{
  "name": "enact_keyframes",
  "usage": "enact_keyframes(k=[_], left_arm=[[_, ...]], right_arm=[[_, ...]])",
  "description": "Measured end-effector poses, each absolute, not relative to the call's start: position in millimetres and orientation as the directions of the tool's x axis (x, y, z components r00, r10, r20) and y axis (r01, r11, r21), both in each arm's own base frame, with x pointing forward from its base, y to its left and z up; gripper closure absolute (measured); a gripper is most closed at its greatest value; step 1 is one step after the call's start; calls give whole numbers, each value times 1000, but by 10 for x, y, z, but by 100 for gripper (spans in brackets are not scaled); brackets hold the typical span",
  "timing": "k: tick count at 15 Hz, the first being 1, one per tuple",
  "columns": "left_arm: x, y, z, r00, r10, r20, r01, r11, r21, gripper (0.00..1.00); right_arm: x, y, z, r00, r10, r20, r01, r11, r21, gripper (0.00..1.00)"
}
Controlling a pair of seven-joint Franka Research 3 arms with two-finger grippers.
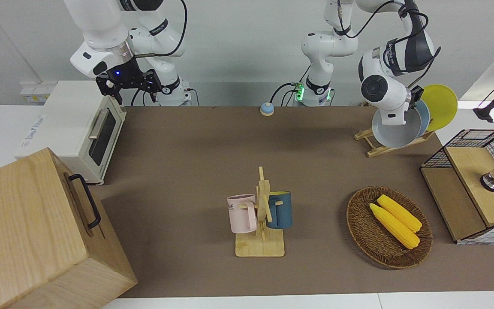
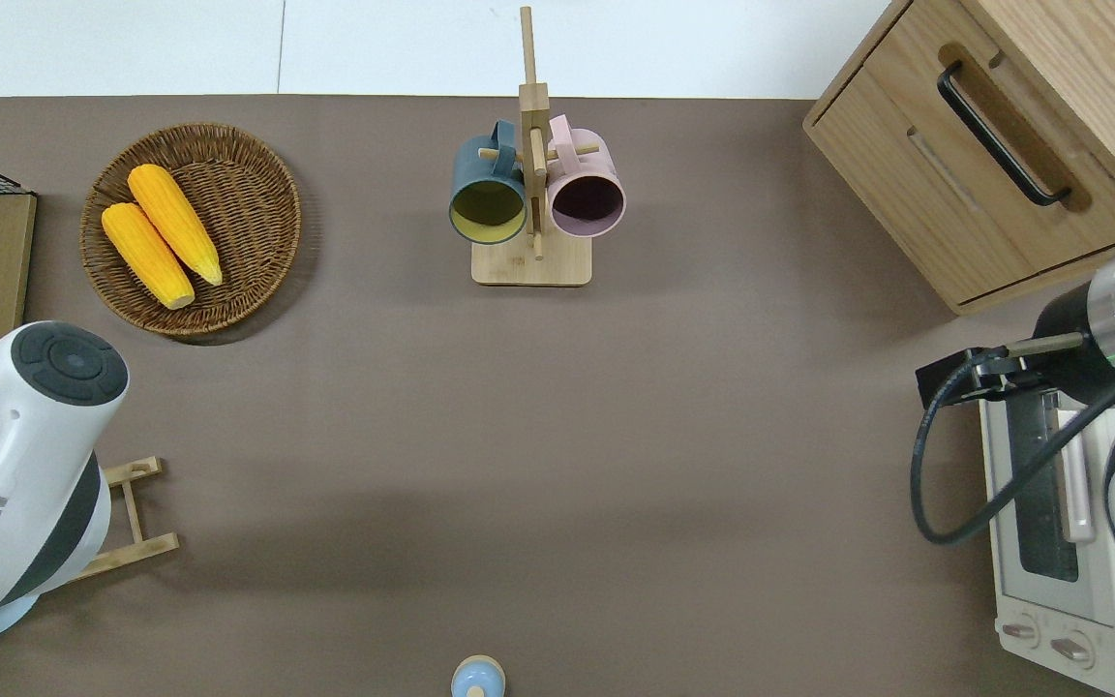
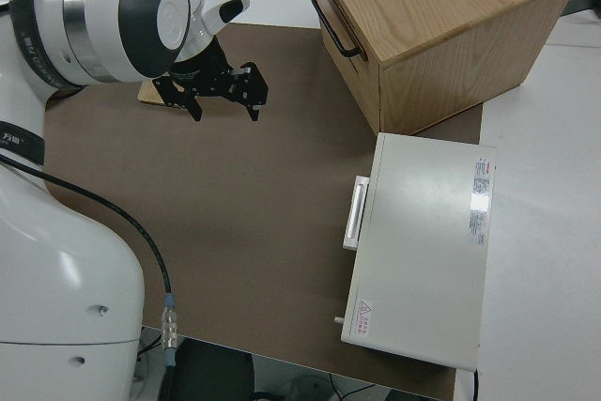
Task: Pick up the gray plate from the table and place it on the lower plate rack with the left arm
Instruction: 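Lower the upright gray plate into the wooden rack slot with the left gripper, then open the left gripper and release the plate in the rack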
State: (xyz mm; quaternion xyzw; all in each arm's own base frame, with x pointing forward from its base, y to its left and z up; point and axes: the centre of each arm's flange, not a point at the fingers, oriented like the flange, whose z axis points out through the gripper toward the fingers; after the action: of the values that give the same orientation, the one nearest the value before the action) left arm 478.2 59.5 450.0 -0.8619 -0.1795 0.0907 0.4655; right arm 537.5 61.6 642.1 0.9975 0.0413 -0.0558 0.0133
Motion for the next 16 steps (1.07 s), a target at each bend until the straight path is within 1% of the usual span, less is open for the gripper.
enact_keyframes(k=[2,6,9,16], left_arm=[[4782,594,4500,919,394,11,225,-502,-835,96],[4779,568,4482,917,399,-1,227,-523,-822,96],[4781,560,4474,917,399,0,228,-523,-821,96],[4799,411,4326,901,430,53,278,-479,-832,96]], right_arm=[[5375,616,6421,990,81,-112,84,-996,22,1],[5375,616,6421,990,81,-112,84,-996,22,1],[5375,616,6421,990,81,-112,84,-996,22,1],[5375,616,6421,990,81,-112,84,-996,22,1]])
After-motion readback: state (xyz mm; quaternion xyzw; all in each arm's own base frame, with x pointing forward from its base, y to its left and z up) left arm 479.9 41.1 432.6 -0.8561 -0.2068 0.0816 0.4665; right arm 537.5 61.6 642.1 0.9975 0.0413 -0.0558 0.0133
